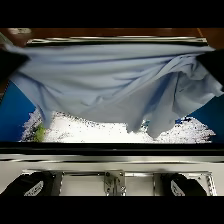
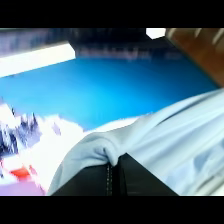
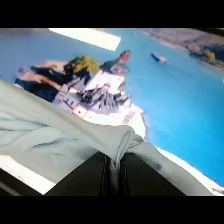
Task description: Fold the shirts.
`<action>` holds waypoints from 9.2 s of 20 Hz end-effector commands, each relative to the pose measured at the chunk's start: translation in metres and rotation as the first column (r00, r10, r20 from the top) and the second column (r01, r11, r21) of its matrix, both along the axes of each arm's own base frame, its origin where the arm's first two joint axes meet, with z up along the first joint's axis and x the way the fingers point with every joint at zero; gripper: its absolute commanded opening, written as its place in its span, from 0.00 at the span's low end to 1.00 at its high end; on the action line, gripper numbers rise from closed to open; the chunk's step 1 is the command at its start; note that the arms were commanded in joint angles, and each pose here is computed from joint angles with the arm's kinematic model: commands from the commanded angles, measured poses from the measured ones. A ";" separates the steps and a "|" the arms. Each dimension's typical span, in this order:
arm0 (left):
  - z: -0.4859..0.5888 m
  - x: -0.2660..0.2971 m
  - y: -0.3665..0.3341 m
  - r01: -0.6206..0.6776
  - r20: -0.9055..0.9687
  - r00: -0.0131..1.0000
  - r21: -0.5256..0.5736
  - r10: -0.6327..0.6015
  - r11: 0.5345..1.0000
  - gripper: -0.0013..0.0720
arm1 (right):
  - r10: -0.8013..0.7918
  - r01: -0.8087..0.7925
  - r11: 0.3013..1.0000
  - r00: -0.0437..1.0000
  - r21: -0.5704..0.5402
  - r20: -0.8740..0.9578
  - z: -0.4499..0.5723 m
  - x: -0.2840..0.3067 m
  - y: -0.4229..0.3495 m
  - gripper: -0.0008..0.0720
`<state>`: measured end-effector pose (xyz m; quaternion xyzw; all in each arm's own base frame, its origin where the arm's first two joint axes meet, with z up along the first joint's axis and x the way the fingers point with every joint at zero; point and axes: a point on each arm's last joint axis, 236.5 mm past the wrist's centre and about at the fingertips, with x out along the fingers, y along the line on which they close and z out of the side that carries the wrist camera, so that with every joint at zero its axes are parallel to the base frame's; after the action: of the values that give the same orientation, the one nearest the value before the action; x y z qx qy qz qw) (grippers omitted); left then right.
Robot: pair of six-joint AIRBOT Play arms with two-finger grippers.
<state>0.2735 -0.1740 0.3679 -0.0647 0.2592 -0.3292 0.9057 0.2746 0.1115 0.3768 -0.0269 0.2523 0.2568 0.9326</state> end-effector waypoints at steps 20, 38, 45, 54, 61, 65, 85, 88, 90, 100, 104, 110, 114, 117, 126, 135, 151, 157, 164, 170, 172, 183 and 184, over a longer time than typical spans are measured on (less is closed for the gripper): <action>-0.415 0.146 0.031 -0.521 -0.774 0.548 -0.020 0.317 0.854 0.08 | -0.088 0.274 0.940 0.770 0.202 -0.632 -0.390 0.270 0.066 0.17; -0.460 0.044 0.087 -0.491 -0.943 0.315 -0.064 0.109 0.869 0.93 | -0.124 0.421 0.905 0.398 0.061 -0.909 -0.365 0.109 -0.127 0.93; -0.483 0.058 0.046 -0.501 -0.944 0.320 -0.098 0.079 0.860 0.70 | -0.158 0.436 0.899 0.422 0.047 -0.893 -0.370 0.118 -0.131 0.94; -0.463 0.076 0.040 -0.413 -0.885 0.460 -0.146 0.068 0.899 0.08 | 0.033 0.456 0.884 0.167 0.107 -0.985 -0.465 0.023 -0.076 0.94; -0.436 0.092 0.048 -0.372 -0.846 0.529 -0.162 0.066 0.914 0.08 | -0.013 0.475 0.876 0.190 0.081 -0.982 -0.504 0.023 -0.050 0.94; -0.419 0.102 0.047 -0.342 -0.825 0.563 -0.185 0.044 0.921 0.08 | -0.002 0.442 0.892 0.217 0.097 -0.976 -0.508 0.031 -0.023 0.13; 0.170 -0.106 0.079 -0.300 0.555 0.768 -0.129 0.320 0.945 0.08 | -0.323 0.260 0.941 0.500 0.217 0.803 0.240 -0.116 -0.066 0.10; 0.110 -0.093 0.090 -0.351 0.380 0.868 0.012 0.320 0.936 0.08 | -0.318 0.291 0.942 0.600 0.170 0.734 0.213 -0.083 -0.070 0.10; 0.070 -0.082 0.099 -0.360 0.260 0.908 0.080 0.329 0.930 0.08 | -0.314 0.330 0.939 0.719 0.092 0.620 0.172 -0.044 -0.079 0.10; -0.182 -0.010 0.140 -0.326 -0.391 0.821 0.278 0.417 0.904 0.08 | -0.231 0.202 0.973 0.852 -0.112 -0.470 -0.193 0.147 -0.089 0.10; -0.260 0.061 0.153 -0.373 -0.490 0.745 0.255 0.452 0.892 0.08 | -0.230 0.240 0.970 0.883 -0.028 -0.409 -0.270 0.251 -0.035 0.10; -0.356 0.164 0.147 -0.470 -0.612 0.668 0.093 0.422 0.878 0.08 | -0.317 0.358 0.924 0.913 0.132 -0.257 -0.307 0.336 0.010 0.10; -0.414 0.178 0.135 -0.518 -0.735 0.566 0.034 0.373 0.854 0.08 | -0.301 0.373 0.925 0.830 0.067 -0.469 -0.377 0.312 0.016 0.11; -0.421 0.161 0.132 -0.452 -0.793 0.531 0.035 0.300 0.892 0.55 | -0.264 0.336 0.941 0.796 0.034 -0.545 -0.379 0.289 0.018 0.74; -0.414 0.003 0.238 -0.383 -0.931 0.205 0.207 0.302 0.900 0.74 | -0.293 0.248 0.945 0.360 -0.212 -0.886 -0.354 0.078 -0.123 0.84; -0.484 -0.019 0.170 -0.487 -0.955 0.223 0.063 0.194 0.871 0.81 | -0.147 0.424 0.906 0.350 0.016 -0.925 -0.391 0.054 -0.086 0.95; -0.473 0.019 0.144 -0.449 -0.916 0.349 0.023 0.199 0.893 0.08 | -0.114 0.366 0.930 0.170 -0.045 -0.979 -0.488 -0.031 -0.022 0.95; -0.450 0.029 0.147 -0.436 -0.883 0.419 0.011 0.214 0.900 0.08 | -0.098 0.427 0.904 0.192 -0.007 -0.977 -0.502 -0.019 0.009 0.82; -0.428 0.043 0.150 -0.401 -0.852 0.482 -0.005 0.207 0.916 0.07 | -0.057 0.342 0.939 0.270 0.040 -0.961 -0.489 -0.008 0.029 0.11; -0.162 0.108 0.180 -0.399 -0.222 0.893 0.008 0.391 0.917 0.07 | -0.048 0.084 0.985 0.973 0.152 -0.228 -0.183 0.114 0.014 0.10; -0.015 0.076 0.168 -0.427 0.150 0.892 -0.025 0.426 0.904 0.08 | -0.174 0.130 0.974 0.953 0.186 0.247 -0.007 0.097 -0.014 0.10; 0.164 -0.118 0.091 -0.433 0.554 0.698 -0.178 0.454 0.884 0.08 | -0.364 0.328 0.929 0.721 0.173 0.590 0.167 -0.098 -0.083 0.10; 0.148 -0.112 0.091 -0.436 0.511 0.735 -0.145 0.445 0.888 0.08 | -0.378 0.370 0.920 0.757 0.126 0.533 0.147 -0.091 -0.089 0.10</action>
<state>0.1703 -0.0742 0.5407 -0.0285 -0.0797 -0.1059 0.9908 0.1909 0.0442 0.5582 -0.0216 -0.1051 0.0942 0.9898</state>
